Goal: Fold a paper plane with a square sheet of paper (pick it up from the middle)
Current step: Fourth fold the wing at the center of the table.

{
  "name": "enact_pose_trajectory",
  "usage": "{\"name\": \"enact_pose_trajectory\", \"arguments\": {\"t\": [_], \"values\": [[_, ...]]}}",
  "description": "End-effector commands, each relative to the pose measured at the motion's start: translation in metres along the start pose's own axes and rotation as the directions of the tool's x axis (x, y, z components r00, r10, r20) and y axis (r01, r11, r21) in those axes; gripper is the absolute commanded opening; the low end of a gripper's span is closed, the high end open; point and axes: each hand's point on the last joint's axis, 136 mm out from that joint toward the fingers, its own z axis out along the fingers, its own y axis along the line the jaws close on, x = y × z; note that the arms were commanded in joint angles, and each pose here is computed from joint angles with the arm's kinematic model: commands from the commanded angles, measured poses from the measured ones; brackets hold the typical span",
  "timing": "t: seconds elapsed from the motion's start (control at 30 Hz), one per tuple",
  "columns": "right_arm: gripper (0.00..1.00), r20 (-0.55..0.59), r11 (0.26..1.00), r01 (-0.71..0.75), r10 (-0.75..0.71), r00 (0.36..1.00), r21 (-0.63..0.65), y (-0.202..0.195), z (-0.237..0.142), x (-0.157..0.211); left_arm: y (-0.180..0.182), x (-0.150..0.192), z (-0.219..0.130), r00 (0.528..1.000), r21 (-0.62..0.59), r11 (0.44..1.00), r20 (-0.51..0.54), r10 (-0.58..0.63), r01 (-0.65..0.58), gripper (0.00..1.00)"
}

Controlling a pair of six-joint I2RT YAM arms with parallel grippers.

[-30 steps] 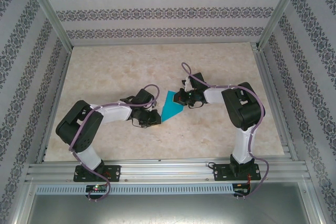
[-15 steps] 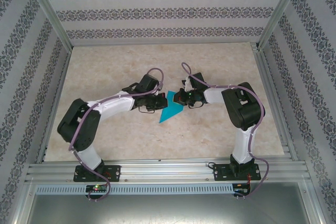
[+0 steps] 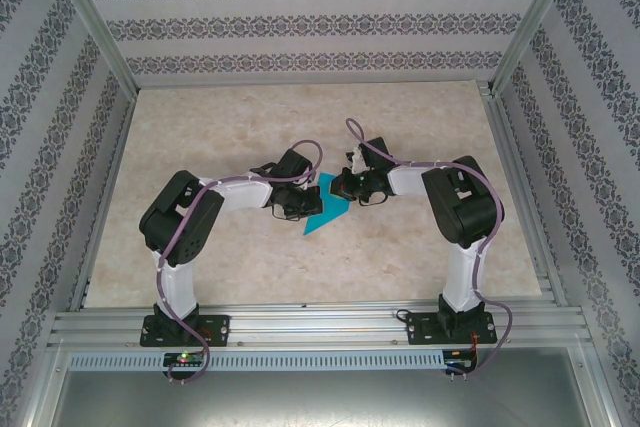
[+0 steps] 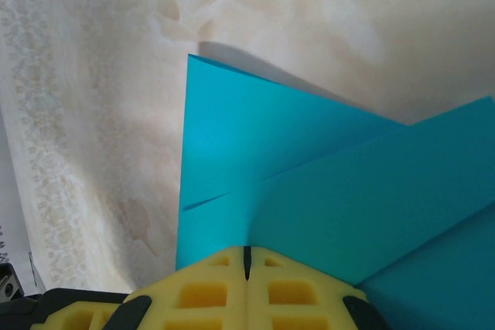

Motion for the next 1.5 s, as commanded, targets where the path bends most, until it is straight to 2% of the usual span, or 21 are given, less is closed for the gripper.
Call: {"name": "enact_pose_trajectory", "arguments": {"t": [0.0, 0.33, 0.5, 0.67, 0.8, 0.93, 1.07, 1.27, 1.37, 1.47], "values": [[0.00, -0.094, 0.927, -0.115, 0.158, 0.983, 0.357, -0.098, 0.014, 0.055, 0.013, 0.026, 0.002, 0.997, -0.027, 0.999, -0.075, 0.018, -0.020, 0.00], [0.00, -0.085, 0.912, -0.130, 0.176, 0.981, 0.388, -0.102, 0.012, 0.054, 0.044, 0.093, -0.014, 0.983, -0.097, 0.994, -0.182, 0.027, -0.046, 0.00], [0.00, -0.083, 0.912, -0.134, 0.179, 0.980, 0.387, -0.101, 0.012, 0.057, 0.057, 0.112, -0.028, 0.979, -0.148, 0.987, -0.203, 0.023, -0.054, 0.00], [0.00, -0.081, 0.915, -0.134, 0.178, 0.981, 0.380, -0.099, 0.013, 0.057, 0.037, 0.095, -0.049, 0.990, -0.114, 0.989, -0.118, 0.078, -0.092, 0.00], [0.00, -0.084, 0.925, -0.122, 0.162, 0.983, 0.359, -0.091, 0.015, 0.055, 0.001, 0.062, -0.067, 0.989, -0.034, 0.989, 0.030, 0.143, -0.142, 0.00], [0.00, -0.078, 0.931, -0.117, 0.153, 0.985, 0.347, -0.086, 0.016, 0.053, -0.013, 0.033, -0.069, 0.978, -0.016, 0.991, 0.159, 0.135, -0.135, 0.00], [0.00, -0.078, 0.936, -0.118, 0.152, 0.985, 0.332, -0.083, 0.018, 0.051, -0.010, 0.022, -0.050, 0.981, -0.035, 0.993, 0.154, 0.117, -0.113, 0.00], [0.00, -0.074, 0.962, -0.073, 0.095, 0.993, 0.263, -0.065, 0.018, 0.048, 0.013, 0.028, -0.024, 0.992, -0.087, 0.995, 0.103, 0.066, -0.057, 0.00], [0.00, -0.067, 0.967, -0.059, 0.078, 0.995, 0.247, -0.058, 0.016, 0.045, 0.014, 0.035, -0.017, 0.995, -0.049, 0.998, 0.097, 0.034, -0.029, 0.00], [0.00, -0.069, 0.974, -0.043, 0.059, 0.996, 0.222, -0.050, 0.015, 0.042, 0.029, 0.040, -0.015, 0.997, -0.121, 0.992, 0.070, 0.024, -0.015, 0.00]]}}
